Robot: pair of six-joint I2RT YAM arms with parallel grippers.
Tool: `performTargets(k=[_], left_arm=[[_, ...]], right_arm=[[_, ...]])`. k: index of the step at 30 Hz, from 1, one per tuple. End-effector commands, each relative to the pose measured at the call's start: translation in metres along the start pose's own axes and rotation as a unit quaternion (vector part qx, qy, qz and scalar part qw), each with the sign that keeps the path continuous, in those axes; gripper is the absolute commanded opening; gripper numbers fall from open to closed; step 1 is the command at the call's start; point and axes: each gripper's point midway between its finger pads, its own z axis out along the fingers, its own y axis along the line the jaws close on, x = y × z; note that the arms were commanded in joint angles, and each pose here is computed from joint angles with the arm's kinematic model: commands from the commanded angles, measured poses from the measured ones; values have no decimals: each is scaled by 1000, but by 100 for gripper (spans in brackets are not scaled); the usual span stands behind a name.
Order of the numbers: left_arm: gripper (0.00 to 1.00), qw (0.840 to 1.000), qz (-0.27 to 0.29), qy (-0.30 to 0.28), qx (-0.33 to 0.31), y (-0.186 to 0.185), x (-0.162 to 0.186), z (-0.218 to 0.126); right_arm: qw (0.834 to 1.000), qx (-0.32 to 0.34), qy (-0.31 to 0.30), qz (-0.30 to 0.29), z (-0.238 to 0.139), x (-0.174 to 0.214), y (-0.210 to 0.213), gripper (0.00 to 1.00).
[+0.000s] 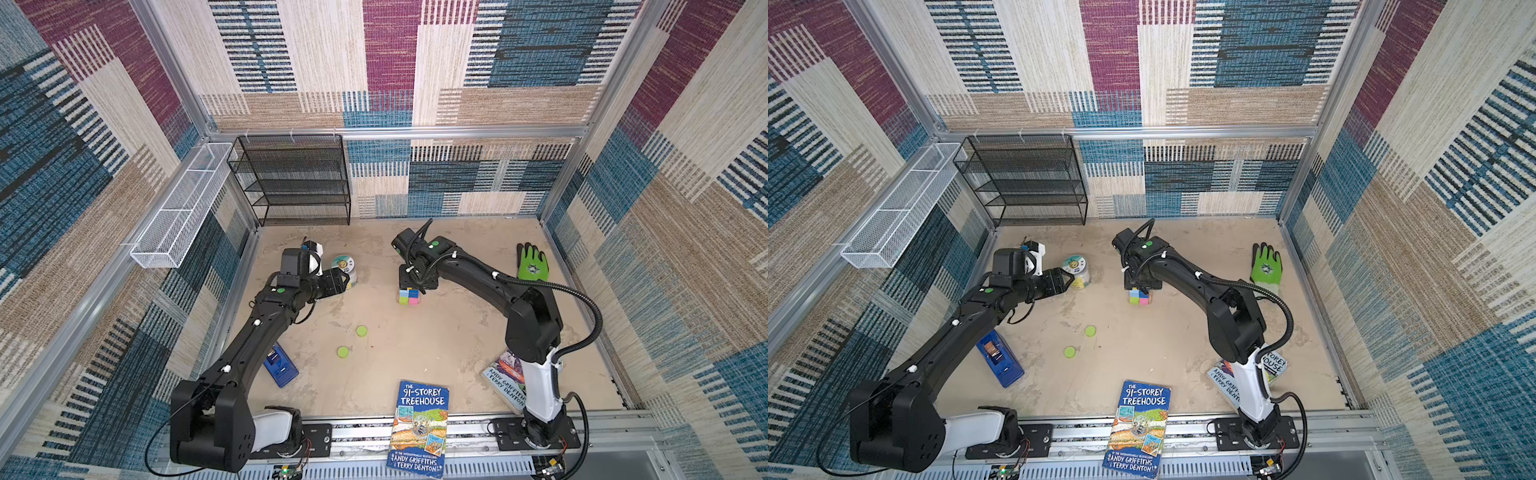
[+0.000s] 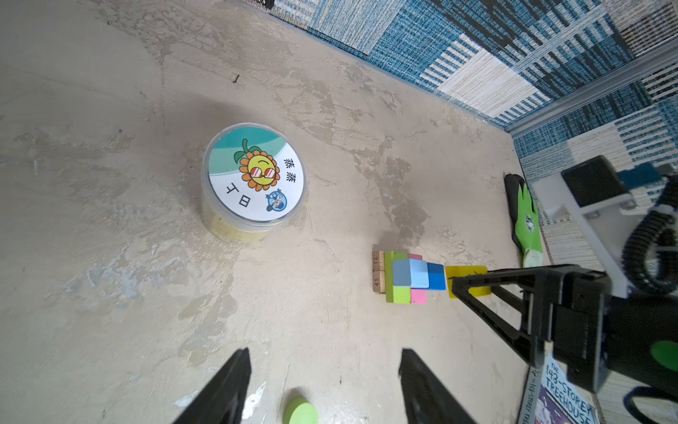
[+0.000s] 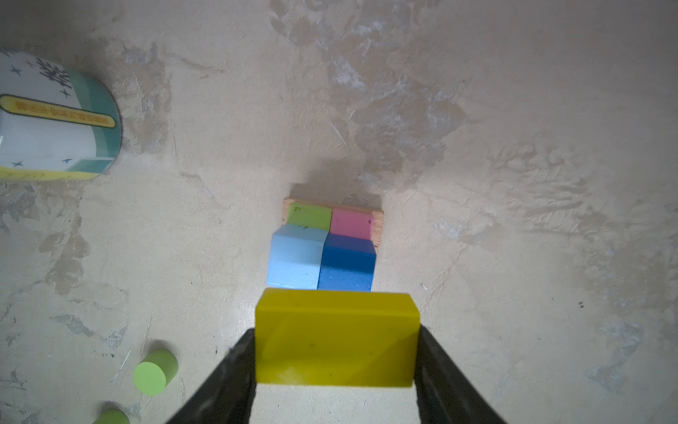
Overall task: Build the wood block tower
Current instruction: 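Lift the yellow block with the right gripper, then carry the yellow block over the blue cubes with the right gripper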
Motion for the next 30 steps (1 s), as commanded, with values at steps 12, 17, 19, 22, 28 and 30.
performTargets(k=[12,17,19,22,28,30], left_arm=[[69,1000,2,0,12,-1,0,-1],[69,1000,1,-1,12,0,0,-1],[69,1000,0,0,12,0,0,-1],[69,1000,-1,0,13,1,1,-1],[69,1000,-3,0,13,3,1,0],[69,1000,-4,1,13,3,1,0]], right_arm=[[1000,-1,-19,22,14,-15,9,56],[999,3,-18,26,20,-14,9,56],[999,5,-20,28,21,-14,9,56],[999,7,-23,30,21,-14,8,56],[999,14,-20,31,23,-13,7,57],[999,19,-23,32,22,-14,6,57]])
